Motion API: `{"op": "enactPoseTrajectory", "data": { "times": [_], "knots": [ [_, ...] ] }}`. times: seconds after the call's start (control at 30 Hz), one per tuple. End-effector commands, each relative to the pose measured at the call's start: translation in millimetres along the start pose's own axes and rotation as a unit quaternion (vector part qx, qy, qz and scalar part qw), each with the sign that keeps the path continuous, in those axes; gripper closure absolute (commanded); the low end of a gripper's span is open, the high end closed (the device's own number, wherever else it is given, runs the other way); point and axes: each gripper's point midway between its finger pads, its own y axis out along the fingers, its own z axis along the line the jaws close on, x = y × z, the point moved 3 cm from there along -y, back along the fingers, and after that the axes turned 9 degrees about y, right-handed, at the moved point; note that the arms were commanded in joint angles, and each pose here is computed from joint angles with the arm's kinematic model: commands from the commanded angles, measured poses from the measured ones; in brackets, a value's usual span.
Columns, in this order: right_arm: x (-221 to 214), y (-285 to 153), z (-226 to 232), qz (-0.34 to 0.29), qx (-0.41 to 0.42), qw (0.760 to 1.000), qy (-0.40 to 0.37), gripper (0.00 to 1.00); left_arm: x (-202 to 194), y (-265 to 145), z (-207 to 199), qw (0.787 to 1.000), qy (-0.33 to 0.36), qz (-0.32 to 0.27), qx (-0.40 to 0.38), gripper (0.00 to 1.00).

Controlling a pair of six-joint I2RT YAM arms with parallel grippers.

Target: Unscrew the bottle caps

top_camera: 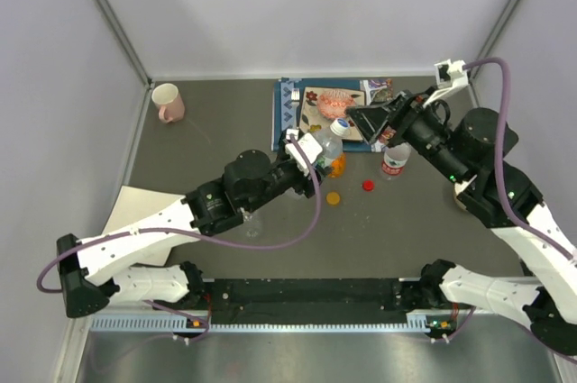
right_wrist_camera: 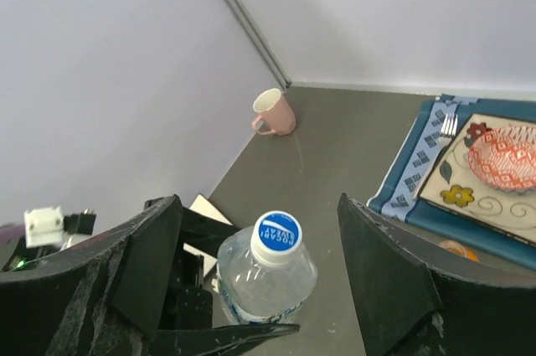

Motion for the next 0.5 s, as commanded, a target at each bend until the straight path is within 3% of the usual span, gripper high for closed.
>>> {"op": "enactPoseTrajectory", "data": {
  "times": [0.0, 0.47],
  "knots": [
    [-1, 13, -4, -0.015, -0.040, 0.999, 0.026, 0.26, 8, -4, 33, 0.990, 0.041, -0.004, 0.136, 0.58],
    [-27, 45, -2, 0.022, -0.042, 0.998, 0.036, 0.29, 5, -2, 27, 0.988, 0.053, -0.001, 0.147, 0.58]
  ]
}}
